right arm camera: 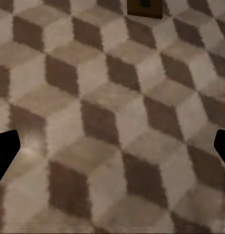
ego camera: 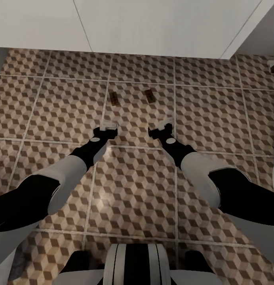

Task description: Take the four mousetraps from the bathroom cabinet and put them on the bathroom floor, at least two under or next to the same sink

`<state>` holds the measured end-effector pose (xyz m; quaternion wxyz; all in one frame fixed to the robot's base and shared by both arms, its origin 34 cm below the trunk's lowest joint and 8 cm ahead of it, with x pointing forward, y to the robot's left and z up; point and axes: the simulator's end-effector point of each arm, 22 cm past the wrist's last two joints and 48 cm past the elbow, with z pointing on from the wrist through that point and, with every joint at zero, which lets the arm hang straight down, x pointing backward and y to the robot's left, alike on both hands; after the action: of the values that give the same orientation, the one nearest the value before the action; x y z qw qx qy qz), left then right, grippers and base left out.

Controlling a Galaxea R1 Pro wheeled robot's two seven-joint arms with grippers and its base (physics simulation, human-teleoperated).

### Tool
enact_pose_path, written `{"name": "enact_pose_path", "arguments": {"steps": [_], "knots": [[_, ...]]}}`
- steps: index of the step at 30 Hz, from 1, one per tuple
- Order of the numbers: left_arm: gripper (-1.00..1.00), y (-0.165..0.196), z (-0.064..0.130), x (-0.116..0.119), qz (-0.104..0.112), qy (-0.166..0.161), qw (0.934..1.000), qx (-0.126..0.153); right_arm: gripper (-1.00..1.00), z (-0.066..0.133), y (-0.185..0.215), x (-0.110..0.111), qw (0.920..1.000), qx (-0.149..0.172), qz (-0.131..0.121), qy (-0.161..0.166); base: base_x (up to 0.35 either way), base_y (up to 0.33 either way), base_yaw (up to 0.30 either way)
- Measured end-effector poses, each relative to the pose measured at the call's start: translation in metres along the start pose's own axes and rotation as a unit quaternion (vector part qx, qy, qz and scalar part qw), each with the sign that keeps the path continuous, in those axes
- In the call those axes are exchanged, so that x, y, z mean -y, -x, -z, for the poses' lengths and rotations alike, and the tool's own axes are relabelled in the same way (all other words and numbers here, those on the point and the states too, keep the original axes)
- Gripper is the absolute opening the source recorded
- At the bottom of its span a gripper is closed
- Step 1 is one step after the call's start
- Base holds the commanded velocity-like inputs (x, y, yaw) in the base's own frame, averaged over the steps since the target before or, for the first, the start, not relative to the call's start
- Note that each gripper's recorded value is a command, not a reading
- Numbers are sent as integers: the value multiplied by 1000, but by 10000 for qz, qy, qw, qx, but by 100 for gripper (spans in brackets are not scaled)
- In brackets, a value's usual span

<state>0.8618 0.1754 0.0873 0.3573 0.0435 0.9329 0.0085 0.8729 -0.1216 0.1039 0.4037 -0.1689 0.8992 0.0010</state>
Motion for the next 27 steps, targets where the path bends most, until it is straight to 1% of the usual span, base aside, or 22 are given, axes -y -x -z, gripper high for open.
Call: {"name": "enact_pose_path", "arguments": {"steps": [6, 13, 20, 27], "knots": [[100, -1, 0, 0, -1, 1, 10000, -7, 100, 0, 7, 0, 9998, 174, -26, 2, -340, 0, 0], [100, -5, 0, -1, -8, 8, 10000, -48, 100, 1, 11, -1, 9996, 265, -39, 6, -340, 0, 0], [100, -6, 0, -1, -10, 10, 10000, -61, 100, 2, 18, -1, 9989, 467, -72, 13, -340, 0, 0], [100, -7, 0, -1, -12, 13, 10000, -77, 100, 2, 19, -2, 9987, 509, -76, 17, -340, 0, 0]]}}
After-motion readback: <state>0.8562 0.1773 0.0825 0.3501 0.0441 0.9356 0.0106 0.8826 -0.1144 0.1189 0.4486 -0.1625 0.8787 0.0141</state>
